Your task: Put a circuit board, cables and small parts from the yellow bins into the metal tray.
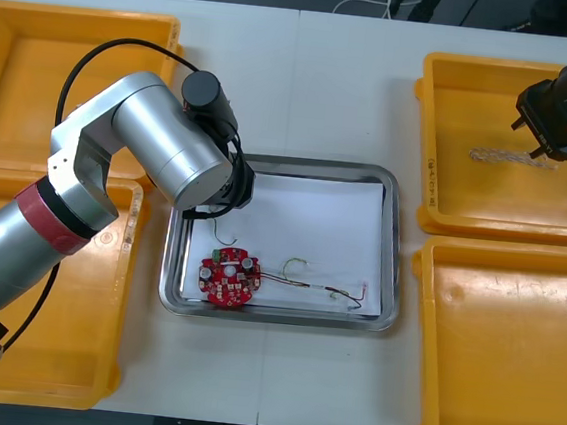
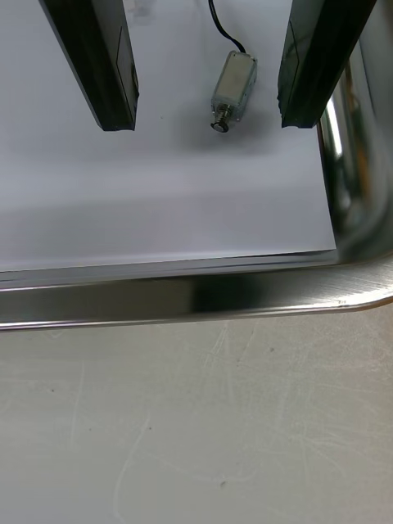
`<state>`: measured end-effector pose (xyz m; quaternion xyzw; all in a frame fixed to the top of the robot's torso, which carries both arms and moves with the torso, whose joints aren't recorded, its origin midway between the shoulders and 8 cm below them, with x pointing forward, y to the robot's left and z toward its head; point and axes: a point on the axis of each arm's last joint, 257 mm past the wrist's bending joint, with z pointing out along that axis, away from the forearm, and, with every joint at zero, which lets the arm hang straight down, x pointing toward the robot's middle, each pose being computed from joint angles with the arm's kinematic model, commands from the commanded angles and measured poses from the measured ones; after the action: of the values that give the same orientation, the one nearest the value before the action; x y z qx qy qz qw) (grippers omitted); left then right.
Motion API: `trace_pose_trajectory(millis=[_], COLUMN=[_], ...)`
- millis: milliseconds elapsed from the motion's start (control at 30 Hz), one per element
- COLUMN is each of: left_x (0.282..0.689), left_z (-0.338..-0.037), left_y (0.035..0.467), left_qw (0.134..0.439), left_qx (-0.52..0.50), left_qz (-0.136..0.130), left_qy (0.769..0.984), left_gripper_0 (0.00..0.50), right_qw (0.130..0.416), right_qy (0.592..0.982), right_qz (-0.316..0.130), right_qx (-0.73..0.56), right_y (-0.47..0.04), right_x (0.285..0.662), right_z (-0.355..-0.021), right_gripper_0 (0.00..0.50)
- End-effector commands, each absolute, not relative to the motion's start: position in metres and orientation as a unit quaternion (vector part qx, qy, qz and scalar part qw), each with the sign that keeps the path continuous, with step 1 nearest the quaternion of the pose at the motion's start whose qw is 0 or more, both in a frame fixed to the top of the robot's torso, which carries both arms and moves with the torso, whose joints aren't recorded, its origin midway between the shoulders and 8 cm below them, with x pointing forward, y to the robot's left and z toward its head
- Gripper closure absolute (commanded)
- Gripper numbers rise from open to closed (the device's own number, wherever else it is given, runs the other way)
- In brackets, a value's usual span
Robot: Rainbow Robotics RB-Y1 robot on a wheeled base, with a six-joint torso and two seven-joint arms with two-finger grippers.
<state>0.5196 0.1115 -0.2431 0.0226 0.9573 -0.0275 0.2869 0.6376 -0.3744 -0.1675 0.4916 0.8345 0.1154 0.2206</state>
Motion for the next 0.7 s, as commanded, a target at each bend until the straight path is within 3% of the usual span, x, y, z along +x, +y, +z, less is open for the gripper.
trace_pose_trajectory(millis=[33,700], left_x=[0.516,0.505], left_z=[-0.222,-0.139], left_y=[0.094,0.123], left_qw=[0.296,0.269], left_qx=[-0.002,0.012], left_qz=[-0.050,-0.041], left_qy=[0.954,0.962], left_gripper_0=[0.000,0.000], right_qw=[0.245,0.245], right_qy=[0.814,0.795], right_qz=[0.143,0.154], right_qx=[0.507,0.534], right_y=[-0.359,-0.367], right_x=[0.657,0.657], right_z=[-0.137,-0.153], right_gripper_0=[0.000,0.000])
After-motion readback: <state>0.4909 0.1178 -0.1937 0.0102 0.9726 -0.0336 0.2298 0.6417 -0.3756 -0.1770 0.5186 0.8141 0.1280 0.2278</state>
